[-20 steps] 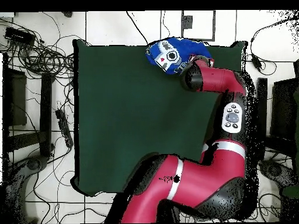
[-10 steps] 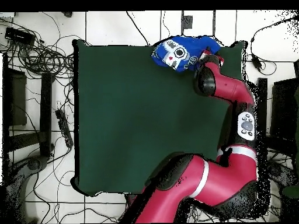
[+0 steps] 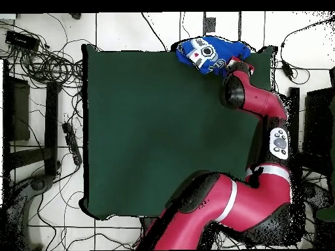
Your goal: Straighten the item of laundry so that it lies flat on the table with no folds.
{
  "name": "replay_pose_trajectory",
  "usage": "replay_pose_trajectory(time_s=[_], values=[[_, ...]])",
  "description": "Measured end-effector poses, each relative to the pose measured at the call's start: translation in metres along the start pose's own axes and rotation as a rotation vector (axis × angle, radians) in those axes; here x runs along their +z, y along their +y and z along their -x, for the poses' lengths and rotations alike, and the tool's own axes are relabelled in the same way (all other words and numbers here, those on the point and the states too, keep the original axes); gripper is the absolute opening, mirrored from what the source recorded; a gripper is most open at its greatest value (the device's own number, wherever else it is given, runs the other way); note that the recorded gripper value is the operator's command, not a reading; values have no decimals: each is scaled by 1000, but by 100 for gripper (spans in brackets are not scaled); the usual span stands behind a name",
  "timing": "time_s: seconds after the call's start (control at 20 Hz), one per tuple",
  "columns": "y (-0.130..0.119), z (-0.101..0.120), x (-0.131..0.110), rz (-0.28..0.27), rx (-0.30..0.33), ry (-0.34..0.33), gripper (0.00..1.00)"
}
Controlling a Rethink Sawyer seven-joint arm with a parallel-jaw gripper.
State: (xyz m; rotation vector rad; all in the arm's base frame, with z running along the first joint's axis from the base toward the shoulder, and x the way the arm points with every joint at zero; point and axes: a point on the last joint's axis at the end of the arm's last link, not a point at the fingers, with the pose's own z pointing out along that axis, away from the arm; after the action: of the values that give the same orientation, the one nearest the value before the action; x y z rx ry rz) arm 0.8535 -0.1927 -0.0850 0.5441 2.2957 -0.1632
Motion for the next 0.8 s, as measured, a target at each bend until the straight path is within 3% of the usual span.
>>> replay_pose_trajectory(time_s=[0.45, 0.8], values=[[10, -11, -20, -39, 15, 76, 0], [27, -35, -61, -110, 45, 225, 0]])
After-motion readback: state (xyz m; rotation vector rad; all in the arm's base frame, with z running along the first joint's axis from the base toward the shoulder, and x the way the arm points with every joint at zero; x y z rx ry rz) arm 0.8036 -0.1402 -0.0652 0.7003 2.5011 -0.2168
